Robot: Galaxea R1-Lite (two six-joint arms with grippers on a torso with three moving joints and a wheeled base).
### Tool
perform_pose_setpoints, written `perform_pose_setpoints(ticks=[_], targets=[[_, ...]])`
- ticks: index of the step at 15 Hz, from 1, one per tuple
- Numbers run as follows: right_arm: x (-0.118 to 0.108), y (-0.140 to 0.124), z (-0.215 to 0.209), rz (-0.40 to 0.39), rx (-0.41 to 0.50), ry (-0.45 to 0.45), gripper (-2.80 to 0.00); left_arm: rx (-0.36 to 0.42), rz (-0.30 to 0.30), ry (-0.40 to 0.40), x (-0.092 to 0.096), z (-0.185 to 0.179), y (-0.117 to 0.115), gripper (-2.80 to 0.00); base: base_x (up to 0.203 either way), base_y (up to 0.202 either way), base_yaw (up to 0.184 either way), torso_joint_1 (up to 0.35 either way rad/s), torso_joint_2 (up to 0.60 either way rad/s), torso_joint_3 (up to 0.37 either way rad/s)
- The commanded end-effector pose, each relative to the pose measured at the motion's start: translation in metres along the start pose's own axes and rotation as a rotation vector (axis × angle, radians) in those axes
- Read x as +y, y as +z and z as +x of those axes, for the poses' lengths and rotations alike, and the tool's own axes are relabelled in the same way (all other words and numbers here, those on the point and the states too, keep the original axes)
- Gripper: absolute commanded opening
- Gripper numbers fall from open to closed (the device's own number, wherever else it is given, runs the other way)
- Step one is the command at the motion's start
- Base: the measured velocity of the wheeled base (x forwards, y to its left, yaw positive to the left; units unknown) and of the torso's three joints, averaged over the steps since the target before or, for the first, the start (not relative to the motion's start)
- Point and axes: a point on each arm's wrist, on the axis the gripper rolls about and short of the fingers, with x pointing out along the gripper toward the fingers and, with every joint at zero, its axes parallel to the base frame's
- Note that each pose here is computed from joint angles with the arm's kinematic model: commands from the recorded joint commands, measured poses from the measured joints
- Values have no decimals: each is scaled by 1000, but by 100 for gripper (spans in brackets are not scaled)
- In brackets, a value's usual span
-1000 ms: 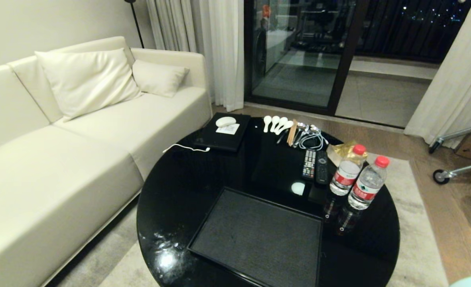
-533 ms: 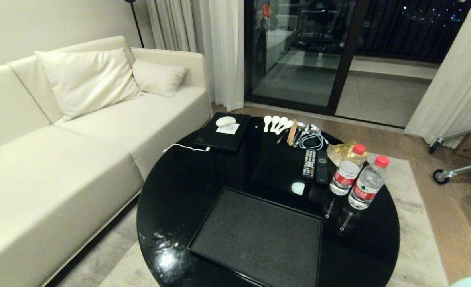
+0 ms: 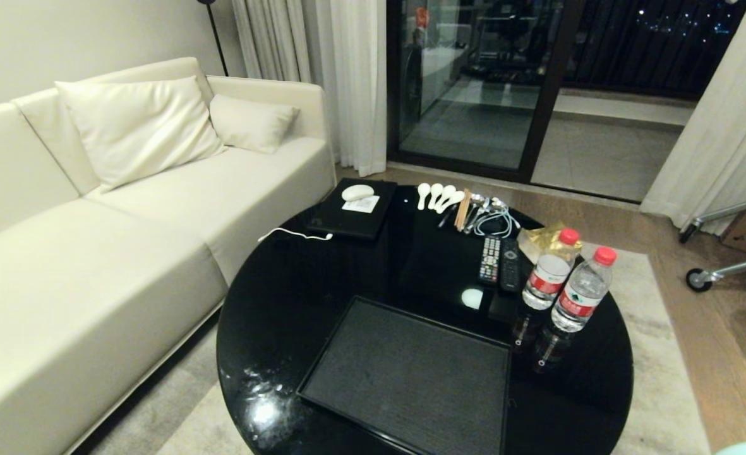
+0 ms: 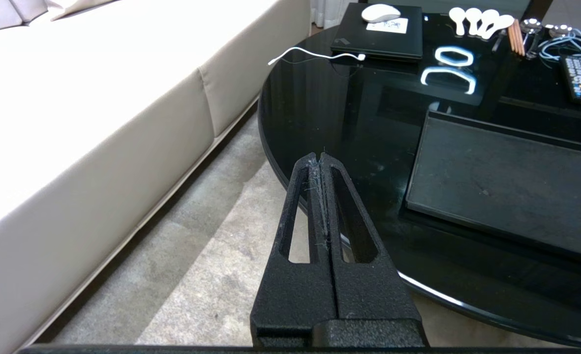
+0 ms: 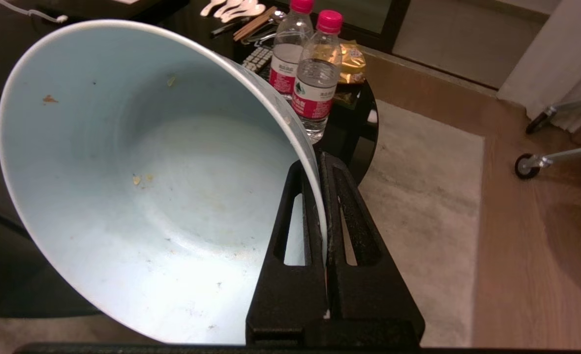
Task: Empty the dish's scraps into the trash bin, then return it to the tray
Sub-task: Put the bowl back to the table
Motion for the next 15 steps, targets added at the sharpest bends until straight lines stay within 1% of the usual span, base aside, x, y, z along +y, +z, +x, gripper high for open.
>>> perform_pose_setpoints(ticks=[1,4,6,9,11,13,15], targets=[[-1,19,1,-12,-11,72,-280,-1,-1,0,0,0,0,-280,0,0,0,0,0,0],[-6,53,23,-17,84,160,-280,-1,-1,0,0,0,0,-280,0,0,0,0,0,0],[-10,79,51,-12,154,202,-280,-1,-1,0,0,0,0,-280,0,0,0,0,0,0],[-16,112,116,-29,273,258,-280,-1,-1,0,0,0,0,-280,0,0,0,0,0,0],[-15,125,165,-49,336,311,-280,-1,-1,0,0,0,0,-280,0,0,0,0,0,0],[-3,132,217,-72,385,378,-280,-1,-1,0,0,0,0,-280,0,0,0,0,0,0],[28,131,262,-76,439,444,-280,-1,-1,0,0,0,0,-280,0,0,0,0,0,0]])
